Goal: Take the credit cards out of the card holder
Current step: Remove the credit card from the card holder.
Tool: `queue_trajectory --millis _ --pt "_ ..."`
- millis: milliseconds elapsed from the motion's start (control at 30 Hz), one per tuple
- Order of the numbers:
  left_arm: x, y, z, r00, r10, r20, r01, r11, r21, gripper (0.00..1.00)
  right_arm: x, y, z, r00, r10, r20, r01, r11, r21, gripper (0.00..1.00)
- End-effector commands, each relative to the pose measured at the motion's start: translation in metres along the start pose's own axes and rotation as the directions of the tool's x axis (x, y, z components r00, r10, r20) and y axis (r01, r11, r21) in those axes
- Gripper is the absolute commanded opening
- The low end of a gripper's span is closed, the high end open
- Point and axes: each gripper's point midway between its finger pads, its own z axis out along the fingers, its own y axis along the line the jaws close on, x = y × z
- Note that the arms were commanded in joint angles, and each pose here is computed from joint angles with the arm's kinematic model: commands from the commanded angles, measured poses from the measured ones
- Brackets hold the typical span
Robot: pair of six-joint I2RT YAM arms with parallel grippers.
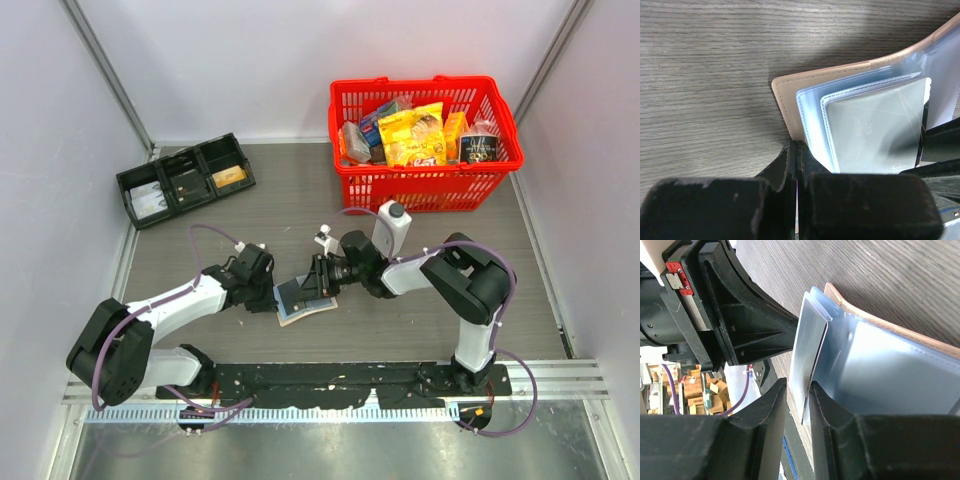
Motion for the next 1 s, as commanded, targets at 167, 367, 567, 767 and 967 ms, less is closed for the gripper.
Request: queue_trajectory --millis 167,367,567,767,967 --pt "0.004 0.016 0.001 1.0 0.02 -0.004 -0.02 0.997 -0.068 0.0 -0.017 0.013 -0.014 0.993 -0.09 0.071 0.091 0.996 -0.016 0.18" --pt "-0.003 0.008 -0.007 0.999 0.023 0.031 -0.022 0.999 -0.027 0.0 -0.015 0.005 -0.013 0.994 -0.084 0.069 0.084 0.996 0.006 0.01" --pt "-0.017 -0.001 -0.023 0.994 0.013 0.105 -0.014 1.0 0.011 0.0 -0.014 -0.003 -0.015 0.993 -0.093 0.07 0.09 0.994 0.056 0.01" --pt "-0.039 -0.027 -0.046 0.981 -0.021 0.191 -0.002 0.993 0.121 0.1 -0.017 -0.012 -0.024 0.987 -0.129 0.094 0.114 0.982 0.151 0.01" --pt "-0.047 -0.044 -0.057 0.972 -0.065 0.227 0.017 0.978 0.208 0.27 -0.028 -0.018 -0.04 0.975 -0.174 0.142 0.131 0.954 0.271 0.01"
